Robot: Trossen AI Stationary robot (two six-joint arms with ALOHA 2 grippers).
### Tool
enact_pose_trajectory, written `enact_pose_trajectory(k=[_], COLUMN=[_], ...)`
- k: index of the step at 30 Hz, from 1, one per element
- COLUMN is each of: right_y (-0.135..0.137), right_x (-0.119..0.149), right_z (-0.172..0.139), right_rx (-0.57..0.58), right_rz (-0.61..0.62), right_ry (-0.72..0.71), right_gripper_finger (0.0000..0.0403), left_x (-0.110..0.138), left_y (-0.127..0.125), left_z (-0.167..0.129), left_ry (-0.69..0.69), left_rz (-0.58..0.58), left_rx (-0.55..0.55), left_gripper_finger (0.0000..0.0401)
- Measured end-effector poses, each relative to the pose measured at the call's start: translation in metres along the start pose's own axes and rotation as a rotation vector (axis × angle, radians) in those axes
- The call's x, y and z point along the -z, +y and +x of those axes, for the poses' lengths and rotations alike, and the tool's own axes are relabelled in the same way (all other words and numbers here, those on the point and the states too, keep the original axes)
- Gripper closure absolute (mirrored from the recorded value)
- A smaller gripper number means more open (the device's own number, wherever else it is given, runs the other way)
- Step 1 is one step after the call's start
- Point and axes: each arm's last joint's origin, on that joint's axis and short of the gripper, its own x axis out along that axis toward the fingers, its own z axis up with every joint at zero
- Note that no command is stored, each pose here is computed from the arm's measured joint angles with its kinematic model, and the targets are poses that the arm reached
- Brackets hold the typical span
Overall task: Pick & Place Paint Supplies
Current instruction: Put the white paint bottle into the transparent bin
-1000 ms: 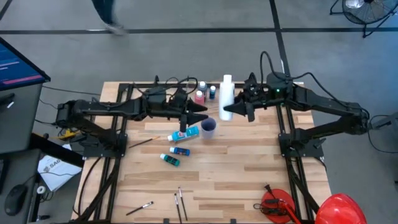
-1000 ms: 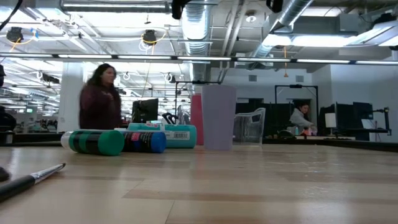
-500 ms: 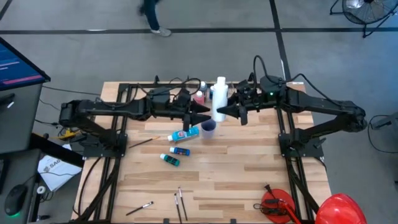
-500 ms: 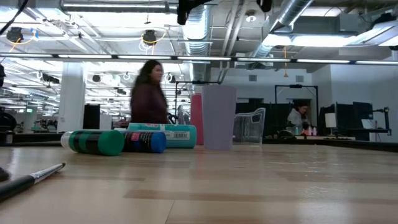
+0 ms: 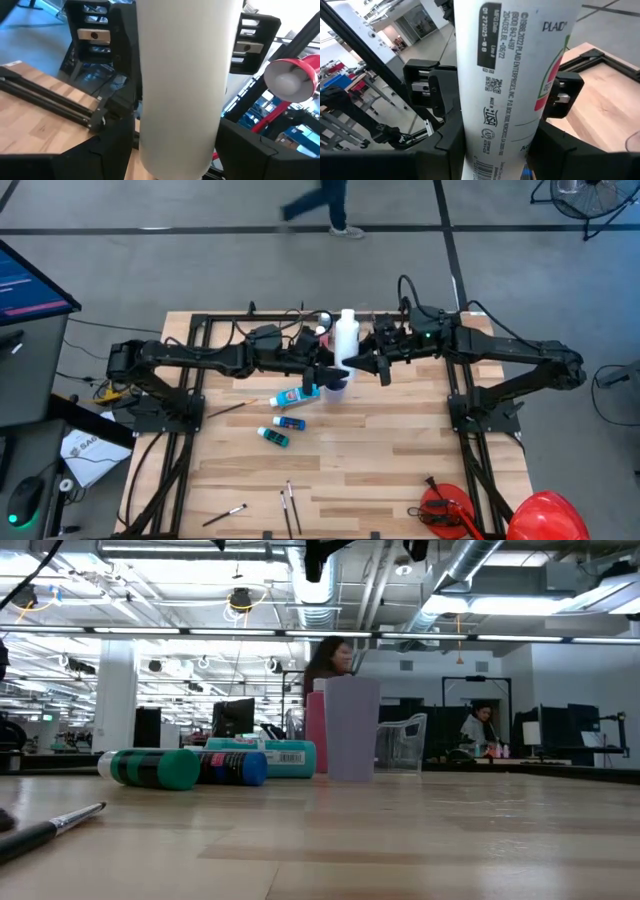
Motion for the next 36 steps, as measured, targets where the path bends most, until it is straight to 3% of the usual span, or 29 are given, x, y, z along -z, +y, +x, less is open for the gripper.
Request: enact_pose_trajectory(k=[13, 36], right_y=[0.003, 0.004], right_x=[-0.002, -0.004], right_z=[0.000, 0.000], right_rx=[-0.007, 0.006], right_rz=[0.001, 0.037], right_ry=[-0.034, -0.057], right_gripper_finger=[0.0239, 0.0236], left_x=[-0.009, -0.002], left_y=[0.000, -0.010], left_z=[-0.001, 0.001], left_ry=[-0.072, -0.049], left_rz=[0.028, 0.038], left_rx=[0.023, 0.053], left_gripper_finger=[0.0155, 0.0152])
